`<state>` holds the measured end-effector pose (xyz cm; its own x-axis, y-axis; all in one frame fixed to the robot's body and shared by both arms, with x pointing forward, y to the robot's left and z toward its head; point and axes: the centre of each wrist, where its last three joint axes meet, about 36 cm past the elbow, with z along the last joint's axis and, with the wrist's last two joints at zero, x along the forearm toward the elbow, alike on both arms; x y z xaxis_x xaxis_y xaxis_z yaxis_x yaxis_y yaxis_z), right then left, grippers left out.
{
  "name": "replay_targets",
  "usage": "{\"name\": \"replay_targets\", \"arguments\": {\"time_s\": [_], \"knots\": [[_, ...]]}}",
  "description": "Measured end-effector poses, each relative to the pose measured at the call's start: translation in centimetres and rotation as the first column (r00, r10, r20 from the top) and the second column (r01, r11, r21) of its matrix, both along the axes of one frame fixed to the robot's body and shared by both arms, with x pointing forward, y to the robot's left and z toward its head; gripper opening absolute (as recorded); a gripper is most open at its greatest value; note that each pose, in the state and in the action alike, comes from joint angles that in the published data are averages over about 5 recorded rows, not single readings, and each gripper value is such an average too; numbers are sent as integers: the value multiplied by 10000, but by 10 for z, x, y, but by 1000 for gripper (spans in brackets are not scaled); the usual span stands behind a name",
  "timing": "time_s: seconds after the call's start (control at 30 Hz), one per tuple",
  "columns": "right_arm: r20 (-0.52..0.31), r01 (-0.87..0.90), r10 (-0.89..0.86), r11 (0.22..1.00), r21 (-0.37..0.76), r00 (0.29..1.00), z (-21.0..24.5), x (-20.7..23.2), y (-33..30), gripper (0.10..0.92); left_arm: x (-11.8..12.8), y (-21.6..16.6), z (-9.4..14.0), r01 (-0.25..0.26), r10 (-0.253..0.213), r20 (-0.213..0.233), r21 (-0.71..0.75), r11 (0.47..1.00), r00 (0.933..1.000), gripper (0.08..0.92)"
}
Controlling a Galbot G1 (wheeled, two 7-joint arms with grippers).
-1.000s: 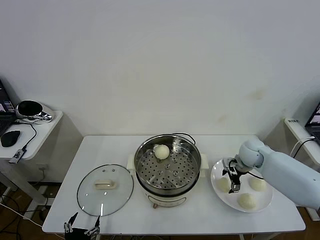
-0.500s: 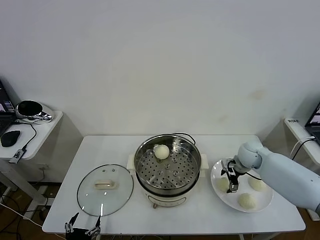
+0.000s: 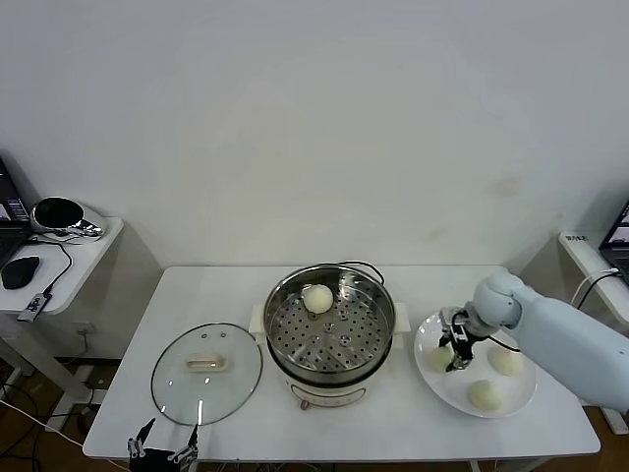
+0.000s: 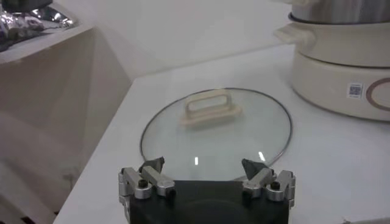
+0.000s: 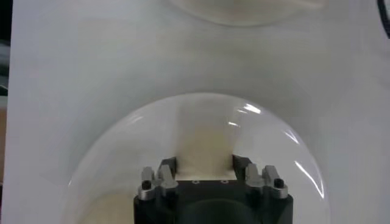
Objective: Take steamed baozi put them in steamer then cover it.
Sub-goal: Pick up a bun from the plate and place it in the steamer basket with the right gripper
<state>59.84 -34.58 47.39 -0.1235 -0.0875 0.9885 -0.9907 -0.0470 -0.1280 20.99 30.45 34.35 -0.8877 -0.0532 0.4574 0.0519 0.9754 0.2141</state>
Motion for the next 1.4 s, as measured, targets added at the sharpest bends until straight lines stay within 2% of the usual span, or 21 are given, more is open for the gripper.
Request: {"name": "replay_targets", "arguments": {"time_s": [0.17,0.37,0.6,0.77,1.03,1.4], "knots": [[158,60,-61,10000,65,9999,31,6,-2,560,3,0,2,-17,16,114,51,10000,9999,823],[517,-113,92,9991,413,9986,94,20,11,560,5,0,7,12,-17,267,188,9998,9996,823],[1016,-582,502,9953,771,9936,178,35,49,563,11,4,12,-60,43,552,321,9995,9985,823],[1061,-916,813,9911,969,9910,216,42,88,568,13,5,14,-143,119,690,352,9993,9975,823],[455,-1222,1169,9825,1408,9921,232,54,171,568,16,3,23,-329,291,995,374,9988,9946,823],[-781,-982,1124,9811,1666,9906,201,61,280,566,20,-1,36,-439,405,1375,216,9988,9897,823]]}}
